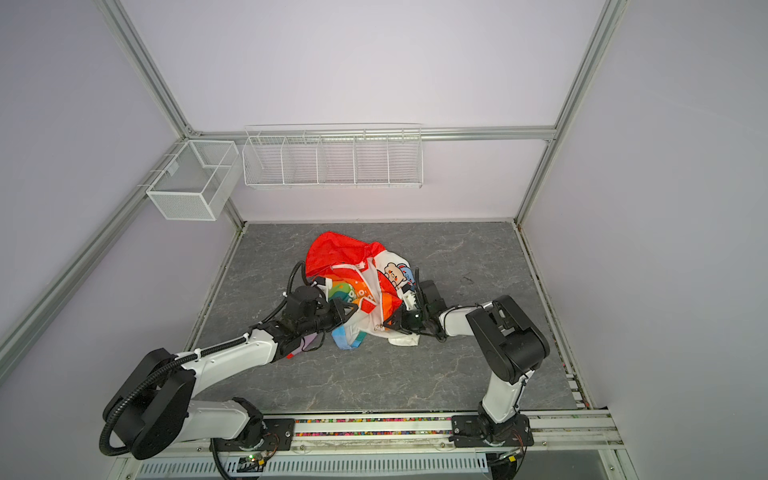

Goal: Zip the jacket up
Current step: 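Hold the rainbow edge with the left gripper while the right lifts the red fabric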

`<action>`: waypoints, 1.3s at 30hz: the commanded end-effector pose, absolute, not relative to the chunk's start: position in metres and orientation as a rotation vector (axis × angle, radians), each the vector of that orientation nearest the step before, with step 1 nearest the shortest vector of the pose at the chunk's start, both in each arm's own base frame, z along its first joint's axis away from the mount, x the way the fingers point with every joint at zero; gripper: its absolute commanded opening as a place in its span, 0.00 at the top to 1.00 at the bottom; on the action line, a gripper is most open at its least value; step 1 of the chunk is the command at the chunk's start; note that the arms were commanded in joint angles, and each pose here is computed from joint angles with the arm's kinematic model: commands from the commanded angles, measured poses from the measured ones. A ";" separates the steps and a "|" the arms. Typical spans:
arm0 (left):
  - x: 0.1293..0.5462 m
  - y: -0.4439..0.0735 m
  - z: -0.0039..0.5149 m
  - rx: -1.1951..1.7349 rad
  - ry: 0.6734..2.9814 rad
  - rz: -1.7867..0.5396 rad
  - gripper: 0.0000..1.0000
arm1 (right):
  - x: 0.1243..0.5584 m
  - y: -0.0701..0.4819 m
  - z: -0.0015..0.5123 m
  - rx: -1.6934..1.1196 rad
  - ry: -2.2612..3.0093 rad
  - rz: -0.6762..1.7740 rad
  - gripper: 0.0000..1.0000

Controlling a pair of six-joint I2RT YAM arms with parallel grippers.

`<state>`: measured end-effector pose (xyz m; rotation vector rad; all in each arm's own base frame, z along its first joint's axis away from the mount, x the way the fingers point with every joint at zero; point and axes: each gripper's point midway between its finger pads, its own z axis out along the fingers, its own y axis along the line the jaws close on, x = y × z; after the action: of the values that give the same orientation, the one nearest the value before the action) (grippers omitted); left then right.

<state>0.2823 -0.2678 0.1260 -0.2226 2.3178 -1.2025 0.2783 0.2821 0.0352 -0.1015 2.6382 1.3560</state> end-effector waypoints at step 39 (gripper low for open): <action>0.281 -0.265 0.139 -0.209 2.294 -1.206 1.00 | 0.277 0.304 0.033 -0.189 2.636 1.420 0.82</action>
<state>0.2796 -0.2656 0.1290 -0.2238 2.3208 -1.2004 0.2754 0.2969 0.0326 -0.1562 2.6505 1.3994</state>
